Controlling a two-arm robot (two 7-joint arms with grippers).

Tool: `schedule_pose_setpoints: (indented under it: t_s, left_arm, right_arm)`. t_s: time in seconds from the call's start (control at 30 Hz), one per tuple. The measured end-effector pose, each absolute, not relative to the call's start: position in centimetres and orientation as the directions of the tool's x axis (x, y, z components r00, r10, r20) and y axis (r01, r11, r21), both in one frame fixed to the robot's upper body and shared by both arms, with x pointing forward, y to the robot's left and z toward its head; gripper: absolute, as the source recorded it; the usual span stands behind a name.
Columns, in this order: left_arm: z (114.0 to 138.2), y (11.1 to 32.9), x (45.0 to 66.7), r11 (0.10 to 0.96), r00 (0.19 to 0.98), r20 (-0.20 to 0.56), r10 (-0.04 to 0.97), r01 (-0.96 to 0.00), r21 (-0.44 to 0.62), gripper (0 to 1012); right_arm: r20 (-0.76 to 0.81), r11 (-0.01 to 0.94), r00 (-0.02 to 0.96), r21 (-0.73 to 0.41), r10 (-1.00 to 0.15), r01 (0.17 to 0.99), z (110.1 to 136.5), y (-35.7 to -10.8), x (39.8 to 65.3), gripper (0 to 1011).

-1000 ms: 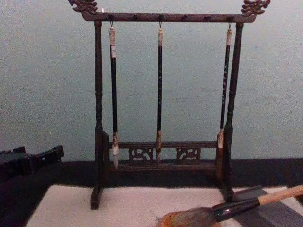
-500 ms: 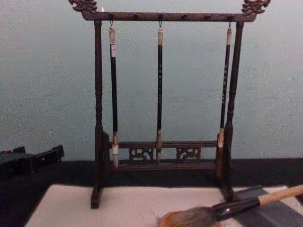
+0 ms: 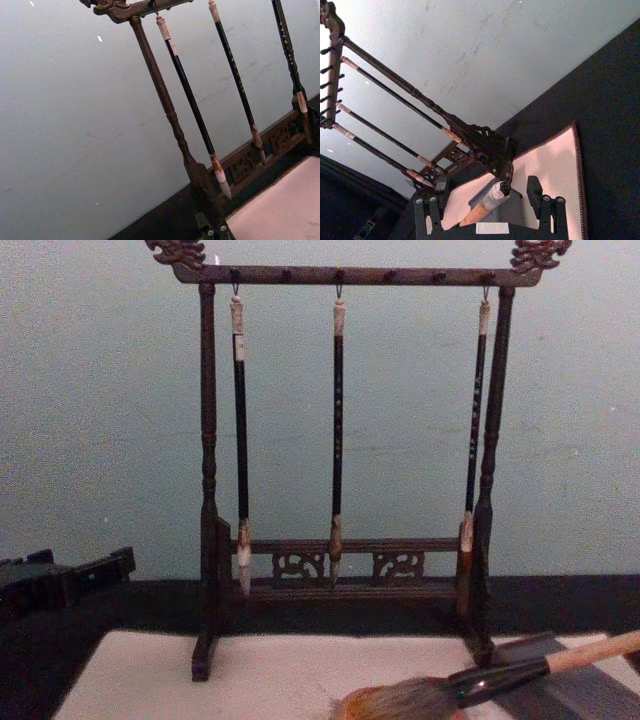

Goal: Pick up the brush from the inkstone, write on the paper, then place the brush back to its original position.

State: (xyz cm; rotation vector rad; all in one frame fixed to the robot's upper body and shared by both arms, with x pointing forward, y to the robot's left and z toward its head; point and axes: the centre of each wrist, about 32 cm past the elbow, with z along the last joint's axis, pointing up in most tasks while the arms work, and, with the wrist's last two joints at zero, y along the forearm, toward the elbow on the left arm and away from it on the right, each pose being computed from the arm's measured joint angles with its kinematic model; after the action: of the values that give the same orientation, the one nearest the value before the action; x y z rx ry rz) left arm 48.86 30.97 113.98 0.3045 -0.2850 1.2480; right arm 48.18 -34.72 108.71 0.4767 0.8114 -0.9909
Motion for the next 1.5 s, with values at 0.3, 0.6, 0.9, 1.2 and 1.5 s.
schedule_pose_setpoints:
  t_s: [0.3,0.6,0.9,1.2,1.5]
  left_arm:
    - [113.98,30.97,48.86,0.287,0.292,0.374,0.88,-0.955,0.07,1002]
    - [113.98,30.97,48.86,0.287,0.292,0.374,0.88,-0.955,0.07,1002]
    - [113.98,30.97,48.86,0.287,0.292,0.374,0.88,-0.955,0.07,1002]
    - [113.98,30.97,48.86,0.287,0.292,0.374,0.88,-0.955,0.07,1002]
    - [113.98,30.97,48.86,0.287,0.292,0.374,0.88,-0.955,0.07,1002]
  right_arm:
    - [-0.806,0.482,0.275,-0.015,-0.524,0.876,108.65,-34.43,48.24,1008]
    - [-0.811,0.485,0.268,-0.022,-0.52,0.874,108.82,-34.28,48.56,1008]
    - [-0.827,0.495,0.268,-0.015,-0.495,0.869,108.69,-34.35,48.87,1008]
    - [-0.84,0.502,0.256,-0.023,-0.478,0.865,108.65,-34.15,49.0,1008]
    - [-0.853,0.505,0.24,-0.031,-0.463,0.863,108.66,-33.93,49.04,1008]
